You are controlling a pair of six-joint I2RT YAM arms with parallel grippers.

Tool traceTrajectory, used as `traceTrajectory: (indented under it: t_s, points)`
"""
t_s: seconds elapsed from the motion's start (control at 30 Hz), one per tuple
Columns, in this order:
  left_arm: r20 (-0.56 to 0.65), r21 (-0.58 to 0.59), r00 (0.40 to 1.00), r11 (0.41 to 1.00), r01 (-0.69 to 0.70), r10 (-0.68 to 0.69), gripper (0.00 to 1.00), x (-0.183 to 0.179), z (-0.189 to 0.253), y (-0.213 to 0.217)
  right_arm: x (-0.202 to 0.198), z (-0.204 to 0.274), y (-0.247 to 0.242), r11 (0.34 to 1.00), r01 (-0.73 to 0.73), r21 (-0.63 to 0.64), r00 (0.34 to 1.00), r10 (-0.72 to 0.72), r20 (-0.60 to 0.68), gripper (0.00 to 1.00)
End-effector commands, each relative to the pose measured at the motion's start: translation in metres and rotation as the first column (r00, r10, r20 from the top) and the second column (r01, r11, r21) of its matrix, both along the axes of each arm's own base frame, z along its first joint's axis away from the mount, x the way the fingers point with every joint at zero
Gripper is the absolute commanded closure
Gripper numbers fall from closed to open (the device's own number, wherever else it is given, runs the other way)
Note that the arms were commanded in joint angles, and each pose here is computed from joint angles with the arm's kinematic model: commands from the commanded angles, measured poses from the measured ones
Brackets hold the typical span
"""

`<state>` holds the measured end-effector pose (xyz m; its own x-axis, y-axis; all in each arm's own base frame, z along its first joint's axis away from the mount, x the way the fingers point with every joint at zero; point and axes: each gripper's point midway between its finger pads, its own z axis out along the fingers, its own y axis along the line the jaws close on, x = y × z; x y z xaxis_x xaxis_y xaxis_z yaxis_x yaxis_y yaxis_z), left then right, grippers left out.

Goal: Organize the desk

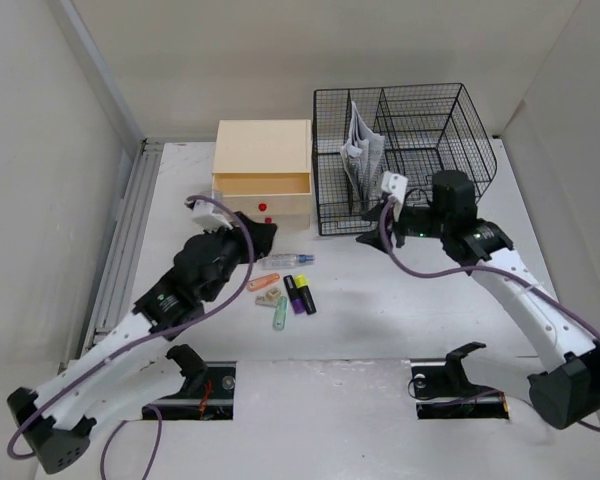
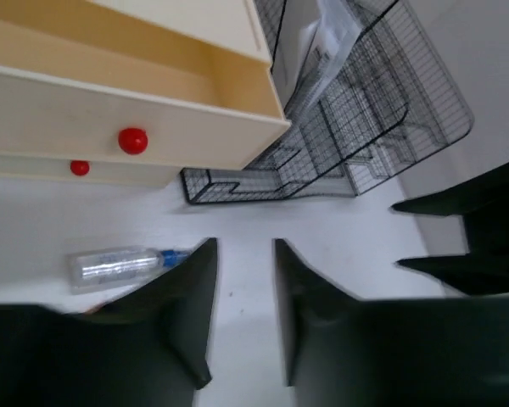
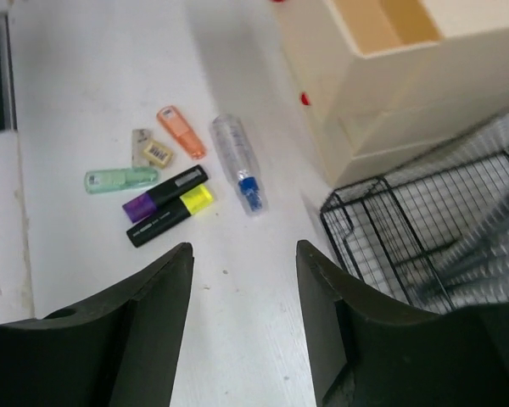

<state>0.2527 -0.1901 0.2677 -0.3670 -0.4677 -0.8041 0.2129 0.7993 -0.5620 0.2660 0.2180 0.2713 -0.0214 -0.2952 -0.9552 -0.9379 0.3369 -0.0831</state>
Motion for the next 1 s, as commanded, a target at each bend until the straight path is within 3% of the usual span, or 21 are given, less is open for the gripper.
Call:
traceTrajectory:
  t_s: [0.0,0.03,0.07,0.13,0.33,0.47,0.67,0.8,0.97]
  points:
    - [0.054,-0.047,0.998,0.999,-0.009,0.012,0.77,-0.020,0.027,0.019,0.000,-0.020,0.021,0.986,-0.077,-0.147,0.984,0.099,0.148,0.43]
    - [0.096,-0.065,0.995,0.998,-0.017,0.024,0.89,-0.027,0.042,0.030,-0.006,-0.027,0.035,0.976,-0.098,-0.196,0.976,0.132,0.174,0.46]
    - [0.109,-0.062,0.994,0.998,-0.025,0.031,0.95,-0.030,0.047,0.036,-0.008,-0.039,0.042,0.966,-0.112,-0.233,0.970,0.158,0.186,0.49]
    - [0.127,-0.038,0.989,0.997,-0.065,0.069,0.96,-0.038,0.057,0.055,-0.004,-0.070,0.053,0.934,-0.125,-0.335,0.961,0.198,0.194,0.55]
    - [0.155,0.051,0.977,0.986,-0.160,0.150,0.76,-0.048,0.059,0.092,0.014,-0.111,0.105,0.894,-0.151,-0.421,0.951,0.247,0.185,0.57]
    - [0.165,0.038,0.971,0.983,-0.180,0.171,0.62,-0.053,0.041,0.101,0.033,-0.121,0.133,0.886,-0.119,-0.449,0.962,0.216,0.170,0.48]
    - [0.219,0.004,0.963,0.987,-0.159,0.155,0.42,-0.060,0.047,0.105,0.044,-0.132,0.170,0.861,-0.086,-0.502,0.956,0.213,0.201,0.43]
    - [0.236,0.001,0.963,0.991,-0.134,0.130,0.32,-0.063,0.051,0.102,0.050,-0.150,0.183,0.837,-0.103,-0.538,0.964,0.217,0.153,0.40]
    - [0.244,-0.010,0.962,0.992,-0.125,0.123,0.12,-0.067,0.053,0.104,0.048,-0.174,0.188,0.806,-0.135,-0.577,0.968,0.232,0.099,0.39]
